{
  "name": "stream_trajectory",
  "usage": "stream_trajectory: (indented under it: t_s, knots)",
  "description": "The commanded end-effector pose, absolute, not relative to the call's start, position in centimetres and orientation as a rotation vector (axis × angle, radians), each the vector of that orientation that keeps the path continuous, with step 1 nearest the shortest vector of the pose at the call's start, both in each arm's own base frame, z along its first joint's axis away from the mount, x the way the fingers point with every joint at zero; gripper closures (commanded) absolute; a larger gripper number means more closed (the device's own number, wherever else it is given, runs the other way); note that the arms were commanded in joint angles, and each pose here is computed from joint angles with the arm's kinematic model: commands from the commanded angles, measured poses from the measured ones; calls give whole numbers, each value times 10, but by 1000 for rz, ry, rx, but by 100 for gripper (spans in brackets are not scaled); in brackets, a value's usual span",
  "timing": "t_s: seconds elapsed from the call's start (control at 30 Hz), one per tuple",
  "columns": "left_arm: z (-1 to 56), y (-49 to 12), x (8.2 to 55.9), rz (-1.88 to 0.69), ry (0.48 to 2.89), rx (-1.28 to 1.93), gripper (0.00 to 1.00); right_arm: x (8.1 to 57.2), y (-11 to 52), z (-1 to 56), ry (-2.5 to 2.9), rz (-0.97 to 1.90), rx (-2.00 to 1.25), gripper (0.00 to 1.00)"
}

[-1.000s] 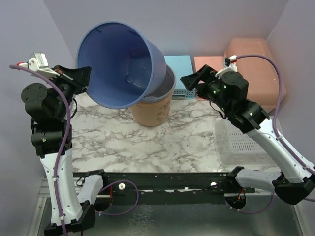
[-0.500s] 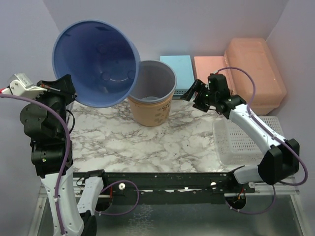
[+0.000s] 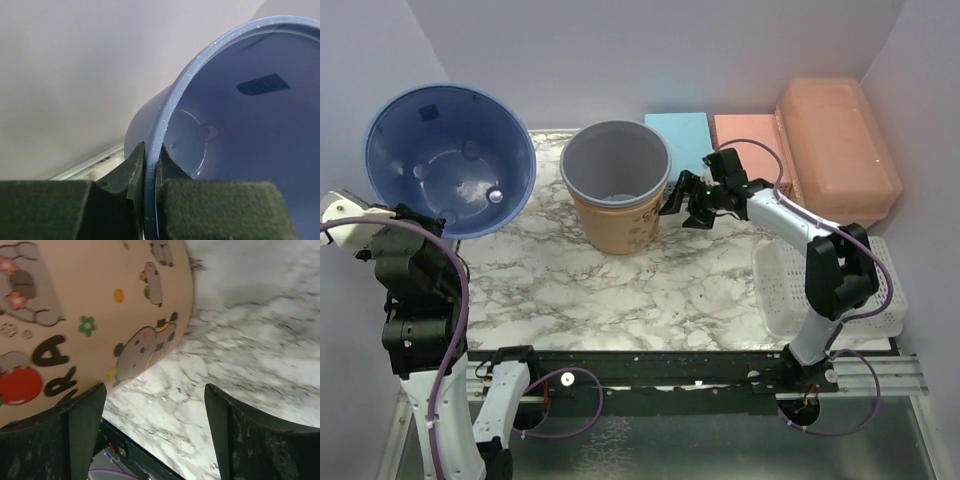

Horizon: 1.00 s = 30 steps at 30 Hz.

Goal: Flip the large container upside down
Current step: Pick up the container from the container, then move the multiple containers to the center of the board.

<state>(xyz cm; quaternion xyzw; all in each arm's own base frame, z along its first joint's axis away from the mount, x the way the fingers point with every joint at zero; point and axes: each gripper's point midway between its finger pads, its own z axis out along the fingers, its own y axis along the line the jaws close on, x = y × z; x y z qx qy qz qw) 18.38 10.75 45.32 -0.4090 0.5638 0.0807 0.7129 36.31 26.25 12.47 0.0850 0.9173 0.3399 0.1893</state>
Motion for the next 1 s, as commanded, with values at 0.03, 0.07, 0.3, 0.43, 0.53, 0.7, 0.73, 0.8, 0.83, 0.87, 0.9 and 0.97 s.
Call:
stream_trajectory:
  t_s: [0.03, 0.07, 0.3, 0.43, 0.53, 0.7, 0.73, 0.8, 0.83, 0.87, 0.9, 0.97]
  knots:
    - [463, 126, 159, 297, 1167, -980, 100, 365, 318, 143, 2541, 1094, 45, 17]
    - [464, 127, 156, 302, 1163, -984, 100, 364, 327, 142, 2550, 1102, 25, 17]
    - [505, 126, 123, 243, 1038, -995, 100, 347, 395, 131, 2610, 1197, -208, 17]
    - [526, 116, 117, 182, 1027, -929, 100, 345, 398, 136, 2595, 1148, -230, 17]
    - [533, 97, 129, 101, 1083, -813, 100, 342, 385, 155, 2517, 1130, -184, 16]
    - [528, 64, 151, -35, 1203, -667, 100, 319, 353, 168, 2493, 1072, -70, 15]
    - [524, 58, 156, -62, 1236, -646, 100, 314, 344, 168, 2489, 1048, -28, 15]
    - [513, 42, 162, -135, 1308, -603, 100, 304, 327, 186, 2426, 1044, 39, 15]
    - [506, 33, 165, -175, 1348, -584, 100, 298, 320, 190, 2404, 1044, 67, 14]
    - [499, 24, 166, -215, 1385, -567, 100, 292, 313, 195, 2382, 1047, 86, 14]
    - [492, 17, 165, -251, 1417, -559, 100, 286, 307, 202, 2357, 1056, 97, 14]
    - [484, 6, 156, -308, 1453, -545, 100, 273, 296, 215, 2314, 1080, 98, 14]
